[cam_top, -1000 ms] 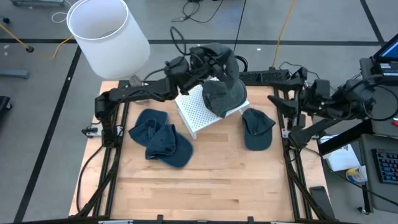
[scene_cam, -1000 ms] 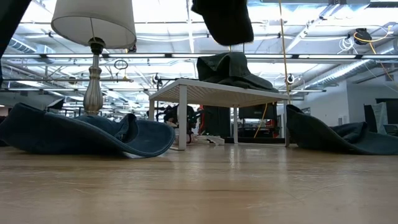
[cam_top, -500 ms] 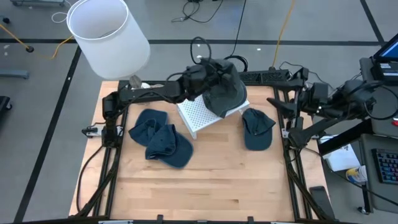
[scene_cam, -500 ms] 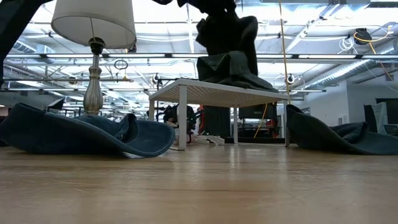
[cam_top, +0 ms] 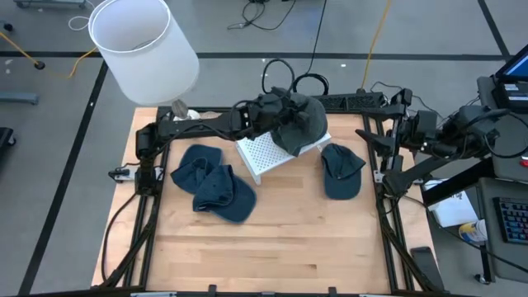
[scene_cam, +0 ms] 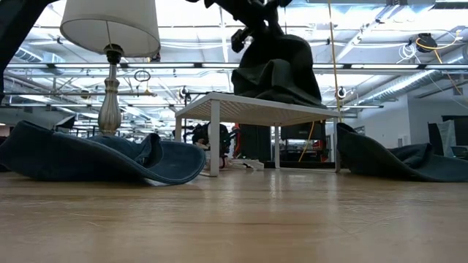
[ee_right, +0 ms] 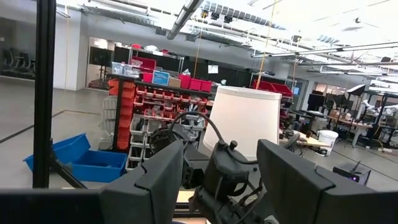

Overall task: Pick & Place hat
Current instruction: Stack the green cap on top of the other green caps on the shelf, then put the blue cap on the shelf

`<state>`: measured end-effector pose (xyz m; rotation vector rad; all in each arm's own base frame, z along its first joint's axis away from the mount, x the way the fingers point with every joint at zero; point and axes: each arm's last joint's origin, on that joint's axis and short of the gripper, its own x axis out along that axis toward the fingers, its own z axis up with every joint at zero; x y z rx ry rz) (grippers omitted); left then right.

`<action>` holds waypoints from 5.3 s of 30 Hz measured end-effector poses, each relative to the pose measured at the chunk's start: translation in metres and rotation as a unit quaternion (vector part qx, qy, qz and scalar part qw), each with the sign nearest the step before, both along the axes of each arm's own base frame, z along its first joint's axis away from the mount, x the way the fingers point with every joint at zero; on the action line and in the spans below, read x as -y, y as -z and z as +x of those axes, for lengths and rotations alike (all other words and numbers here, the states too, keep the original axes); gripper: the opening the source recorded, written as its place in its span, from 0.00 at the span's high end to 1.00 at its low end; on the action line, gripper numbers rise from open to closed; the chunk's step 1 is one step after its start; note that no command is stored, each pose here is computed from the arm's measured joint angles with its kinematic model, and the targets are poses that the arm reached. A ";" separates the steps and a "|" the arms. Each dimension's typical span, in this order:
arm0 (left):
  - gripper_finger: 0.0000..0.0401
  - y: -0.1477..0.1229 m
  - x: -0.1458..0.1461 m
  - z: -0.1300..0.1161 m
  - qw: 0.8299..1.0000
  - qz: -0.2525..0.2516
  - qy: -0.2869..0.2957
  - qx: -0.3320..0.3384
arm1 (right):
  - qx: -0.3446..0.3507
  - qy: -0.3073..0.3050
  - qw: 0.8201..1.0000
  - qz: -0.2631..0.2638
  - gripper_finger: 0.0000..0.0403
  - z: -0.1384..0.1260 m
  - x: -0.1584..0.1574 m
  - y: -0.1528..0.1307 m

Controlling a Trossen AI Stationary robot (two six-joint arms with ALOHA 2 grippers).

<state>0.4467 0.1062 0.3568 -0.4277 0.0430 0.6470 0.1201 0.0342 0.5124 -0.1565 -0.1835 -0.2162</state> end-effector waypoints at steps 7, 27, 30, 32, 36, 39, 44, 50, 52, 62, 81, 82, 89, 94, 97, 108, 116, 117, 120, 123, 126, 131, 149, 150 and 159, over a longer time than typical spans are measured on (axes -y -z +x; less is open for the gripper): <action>0.96 0.002 0.005 -0.007 0.998 0.002 0.002 -0.059 | 0.001 0.000 1.000 0.001 0.51 -0.001 0.001 0.000; 0.95 0.029 0.010 -0.023 0.972 -0.031 0.021 -0.233 | -0.002 0.002 1.000 0.000 0.51 0.001 0.000 0.000; 0.88 0.029 0.007 -0.024 0.972 -0.036 0.016 -0.231 | -0.004 0.002 1.000 -0.001 0.51 0.003 -0.001 0.001; 0.82 0.029 0.005 -0.025 0.972 -0.036 0.014 -0.231 | -0.005 0.002 1.000 -0.003 0.51 0.003 -0.001 0.001; 0.70 0.029 0.003 -0.025 0.973 -0.041 0.008 -0.229 | -0.010 0.002 1.000 -0.005 0.51 0.006 -0.002 0.004; 0.62 0.029 0.003 -0.025 0.974 -0.044 0.000 -0.224 | -0.019 0.002 1.000 -0.009 0.51 0.009 -0.004 0.009; 0.50 0.029 0.002 -0.025 0.973 -0.041 0.002 -0.227 | -0.032 0.004 0.999 -0.023 0.51 0.013 -0.005 0.016; 0.41 0.019 0.004 -0.033 0.976 -0.066 -0.007 -0.205 | -0.031 0.004 0.999 -0.024 0.51 0.014 -0.006 0.016; 0.40 0.016 0.005 -0.038 0.975 -0.085 -0.017 -0.203 | -0.025 0.004 0.999 -0.022 0.51 0.014 -0.006 0.015; 0.40 -0.003 0.018 -0.061 0.971 -0.146 -0.033 -0.189 | -0.019 0.004 1.000 -0.019 0.51 0.013 -0.006 0.014; 0.40 -0.040 0.093 -0.123 0.936 -0.178 0.117 -0.281 | -0.046 -0.004 0.991 0.122 0.51 0.018 -0.007 0.027; 0.40 -0.043 0.098 -0.128 0.935 -0.179 0.122 -0.281 | -0.058 -0.004 0.990 0.132 0.51 0.020 -0.007 0.030; 0.40 -0.052 0.131 -0.156 0.917 -0.195 0.156 -0.311 | -0.112 0.078 0.969 0.206 0.51 0.039 -0.012 0.053; 0.40 -0.061 0.150 -0.172 0.913 -0.201 0.182 -0.306 | -0.124 0.142 0.955 0.228 0.48 0.064 -0.021 0.069; 0.40 -0.063 0.162 -0.180 0.907 -0.205 0.199 -0.311 | -0.130 0.168 0.947 0.242 0.47 0.079 -0.026 0.079; 0.40 -0.069 0.184 -0.195 0.897 -0.192 0.245 -0.313 | -0.183 0.256 0.873 0.372 0.48 0.112 -0.018 0.126; 0.40 -0.067 0.188 -0.199 0.890 -0.168 0.262 -0.334 | -0.339 0.370 0.721 0.477 0.48 0.118 -0.002 0.175; 0.40 -0.067 0.187 -0.199 0.889 -0.166 0.263 -0.336 | -0.354 0.383 0.706 0.479 0.48 0.119 -0.001 0.180; 0.40 -0.067 0.187 -0.199 0.888 -0.160 0.266 -0.339 | -0.386 0.414 0.670 0.480 0.48 0.123 0.003 0.191; 0.40 -0.067 0.187 -0.199 0.889 -0.160 0.265 -0.338 | -0.415 0.428 0.638 0.487 0.48 0.129 0.008 0.200; 0.40 -0.067 0.187 -0.199 0.889 -0.160 0.265 -0.338 | -0.433 0.447 0.617 0.481 0.48 0.134 0.011 0.208; 0.40 -0.067 0.187 -0.199 0.889 -0.160 0.265 -0.338 | -0.451 0.467 0.606 0.460 0.48 0.141 0.011 0.223; 0.40 -0.066 0.187 -0.201 0.885 -0.159 0.262 -0.351 | -0.445 0.426 0.589 0.523 0.48 0.130 -0.002 0.337; 0.40 -0.066 0.187 -0.201 0.885 -0.159 0.262 -0.351 | -0.444 0.426 0.589 0.524 0.48 0.128 -0.001 0.343; 0.40 -0.066 0.187 -0.201 0.885 -0.159 0.261 -0.350 | -0.455 0.457 0.568 0.511 0.49 0.110 0.002 0.362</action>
